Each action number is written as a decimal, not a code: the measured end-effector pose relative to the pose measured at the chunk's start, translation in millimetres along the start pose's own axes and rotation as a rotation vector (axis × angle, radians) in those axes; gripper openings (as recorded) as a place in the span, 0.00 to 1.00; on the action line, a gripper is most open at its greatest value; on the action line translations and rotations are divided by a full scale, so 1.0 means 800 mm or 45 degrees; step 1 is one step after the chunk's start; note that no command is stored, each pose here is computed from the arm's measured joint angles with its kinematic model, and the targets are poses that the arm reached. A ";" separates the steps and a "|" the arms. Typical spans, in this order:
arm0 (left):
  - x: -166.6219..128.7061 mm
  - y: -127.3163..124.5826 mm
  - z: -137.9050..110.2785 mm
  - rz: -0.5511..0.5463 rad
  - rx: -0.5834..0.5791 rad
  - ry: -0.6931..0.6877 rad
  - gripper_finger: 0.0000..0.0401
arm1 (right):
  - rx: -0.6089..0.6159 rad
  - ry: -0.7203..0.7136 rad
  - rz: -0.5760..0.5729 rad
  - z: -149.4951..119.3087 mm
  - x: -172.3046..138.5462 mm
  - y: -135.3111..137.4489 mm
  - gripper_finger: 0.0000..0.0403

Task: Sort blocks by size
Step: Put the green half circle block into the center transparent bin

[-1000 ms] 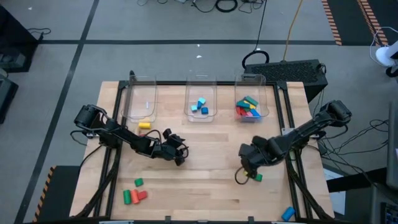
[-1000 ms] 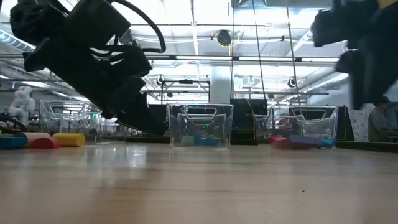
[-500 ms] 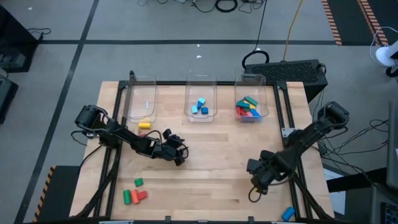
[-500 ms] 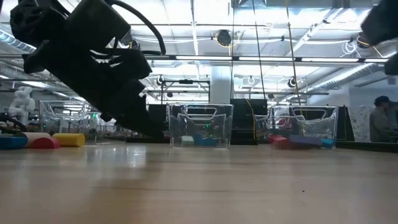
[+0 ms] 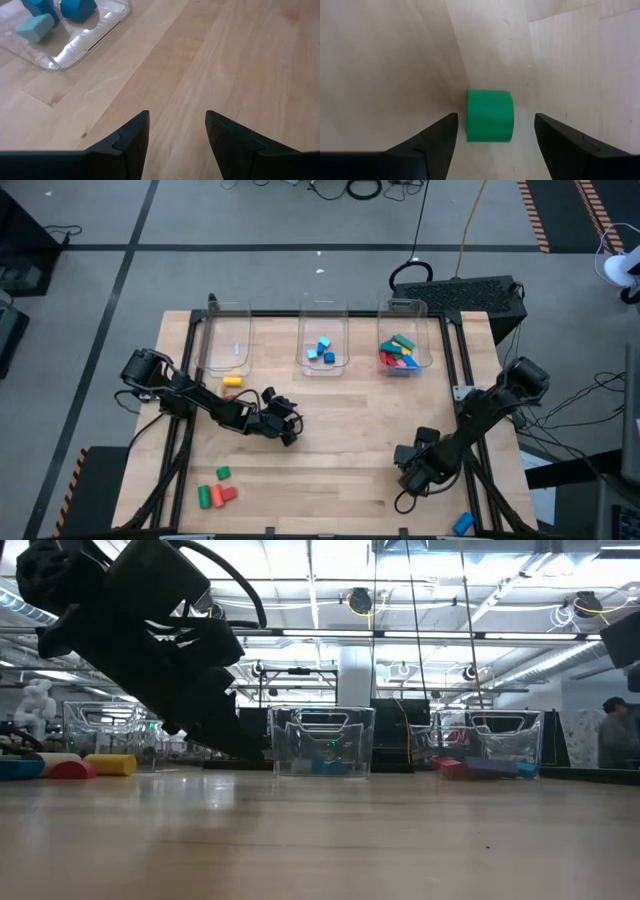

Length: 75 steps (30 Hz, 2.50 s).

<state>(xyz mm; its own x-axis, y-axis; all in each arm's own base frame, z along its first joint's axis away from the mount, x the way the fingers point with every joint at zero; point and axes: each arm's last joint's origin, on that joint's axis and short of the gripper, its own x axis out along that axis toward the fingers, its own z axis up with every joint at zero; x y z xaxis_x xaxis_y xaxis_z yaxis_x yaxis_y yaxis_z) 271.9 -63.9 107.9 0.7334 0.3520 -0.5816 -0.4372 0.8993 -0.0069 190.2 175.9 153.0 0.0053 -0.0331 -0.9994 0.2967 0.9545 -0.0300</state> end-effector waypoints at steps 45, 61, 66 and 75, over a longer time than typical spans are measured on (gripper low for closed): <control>0.007 0.009 0.009 0.019 -0.014 -0.031 0.49 | -0.484 -0.799 -0.142 0.261 -0.125 -0.149 0.28; 0.012 0.018 0.013 0.055 0.009 -0.032 0.49 | -0.106 -0.984 0.030 0.343 -0.070 -0.313 0.28; 0.016 0.025 0.016 0.078 0.017 -0.031 0.49 | -0.064 -0.926 0.110 0.367 -0.044 -0.332 0.29; 0.025 0.041 0.021 0.072 0.044 0.003 0.49 | -0.027 -0.769 0.160 0.395 -0.020 -0.341 0.32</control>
<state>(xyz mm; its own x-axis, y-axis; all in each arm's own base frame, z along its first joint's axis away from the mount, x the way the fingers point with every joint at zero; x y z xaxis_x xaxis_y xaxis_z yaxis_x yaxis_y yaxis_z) 281.1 -23.1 109.8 0.7066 0.4017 -0.5825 -0.4597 0.8864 0.0536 411.2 -177.3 182.0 0.5805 -0.0760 -0.8107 0.2397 0.9675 0.0809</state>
